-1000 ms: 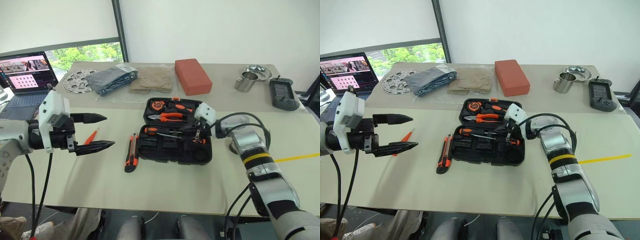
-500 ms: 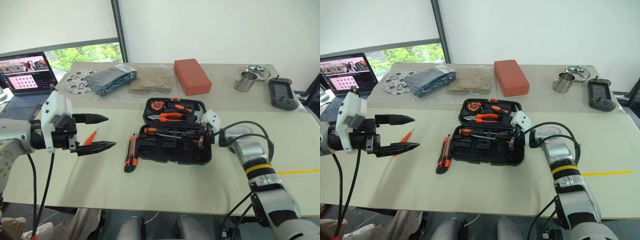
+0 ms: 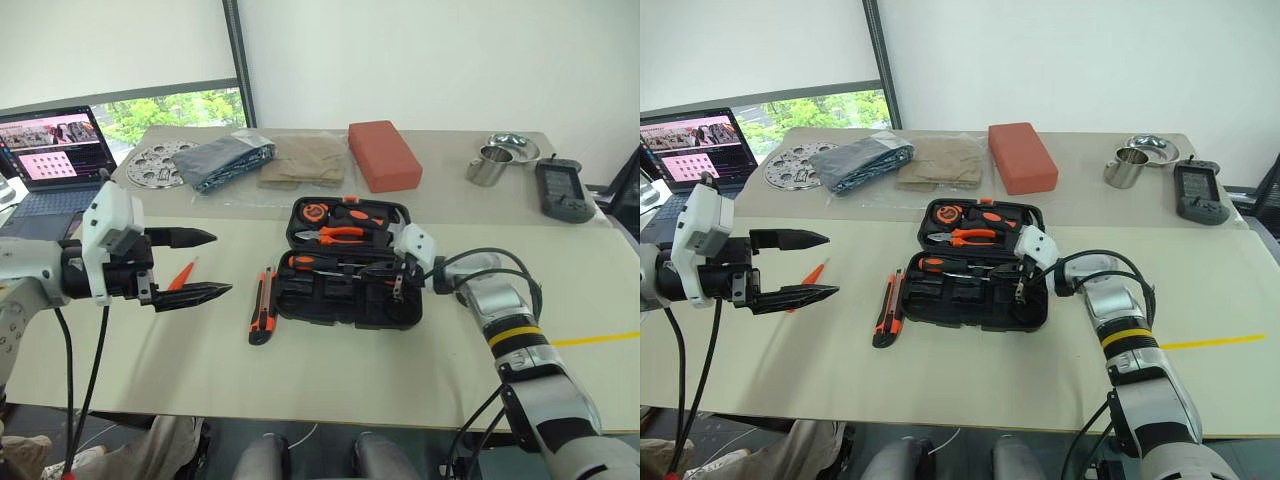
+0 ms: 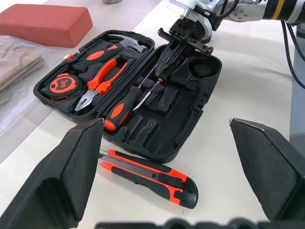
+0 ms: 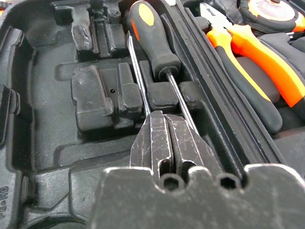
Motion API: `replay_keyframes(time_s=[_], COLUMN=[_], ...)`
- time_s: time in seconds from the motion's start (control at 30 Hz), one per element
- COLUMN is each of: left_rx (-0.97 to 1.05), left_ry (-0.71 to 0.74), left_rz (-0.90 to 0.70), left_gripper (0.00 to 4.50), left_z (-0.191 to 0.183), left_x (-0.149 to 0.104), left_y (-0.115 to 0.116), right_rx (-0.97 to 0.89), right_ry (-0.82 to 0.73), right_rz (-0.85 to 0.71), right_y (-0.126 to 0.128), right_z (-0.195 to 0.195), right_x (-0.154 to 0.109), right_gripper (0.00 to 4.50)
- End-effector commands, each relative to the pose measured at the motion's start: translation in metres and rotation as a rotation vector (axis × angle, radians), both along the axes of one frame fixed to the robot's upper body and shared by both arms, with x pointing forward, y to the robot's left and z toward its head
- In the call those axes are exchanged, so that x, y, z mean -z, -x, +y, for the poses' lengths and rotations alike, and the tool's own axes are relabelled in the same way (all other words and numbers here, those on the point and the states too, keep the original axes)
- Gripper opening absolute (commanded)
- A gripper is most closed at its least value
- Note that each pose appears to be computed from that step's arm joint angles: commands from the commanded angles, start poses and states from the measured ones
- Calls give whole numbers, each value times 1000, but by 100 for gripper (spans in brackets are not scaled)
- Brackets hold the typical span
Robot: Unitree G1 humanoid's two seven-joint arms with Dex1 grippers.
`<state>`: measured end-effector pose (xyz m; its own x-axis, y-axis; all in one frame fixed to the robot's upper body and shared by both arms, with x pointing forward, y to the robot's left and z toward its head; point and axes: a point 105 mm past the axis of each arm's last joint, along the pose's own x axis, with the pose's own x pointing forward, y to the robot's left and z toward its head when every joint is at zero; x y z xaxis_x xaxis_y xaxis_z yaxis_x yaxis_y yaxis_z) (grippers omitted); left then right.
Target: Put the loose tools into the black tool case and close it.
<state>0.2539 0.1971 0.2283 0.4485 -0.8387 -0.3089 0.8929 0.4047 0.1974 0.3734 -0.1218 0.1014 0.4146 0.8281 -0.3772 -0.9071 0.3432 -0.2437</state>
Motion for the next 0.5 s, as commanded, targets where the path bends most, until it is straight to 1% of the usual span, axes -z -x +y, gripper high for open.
replay_keyframes(time_s=[0.03, 0.1, 0.23, 0.27, 0.37, 0.4, 0.43, 0.5], left_rx=[-40, -83, -193, -236, -342, -375, -441, -609], left_ry=[12, 29, 64, 66, 85, 81, 80, 64], left_rz=[-28, -17, -17, -20, -29, -33, -41, -44], left_gripper=[450, 450, 450, 450, 450, 450, 450, 450], left_z=[8, 15, 30, 36, 50, 55, 65, 92], left_x=[-3, 3, 15, 19, 26, 29, 34, 49], left_y=[-1, -4, -12, -16, -24, -27, -31, -43], right_rx=[7, -4, -24, -32, -51, -56, -70, -112], right_ry=[-53, -89, -141, -151, -169, -176, -186, -211], right_rz=[11, -14, -39, -49, -64, -67, -75, -111], right_y=[1, 1, 5, 7, 14, 17, 22, 35], right_z=[-2, -2, -1, -2, -1, -1, 0, 4], right_x=[-9, -24, -49, -55, -66, -70, -75, -87], right_gripper=[5, 5, 112, 159, 257, 296, 334, 390])
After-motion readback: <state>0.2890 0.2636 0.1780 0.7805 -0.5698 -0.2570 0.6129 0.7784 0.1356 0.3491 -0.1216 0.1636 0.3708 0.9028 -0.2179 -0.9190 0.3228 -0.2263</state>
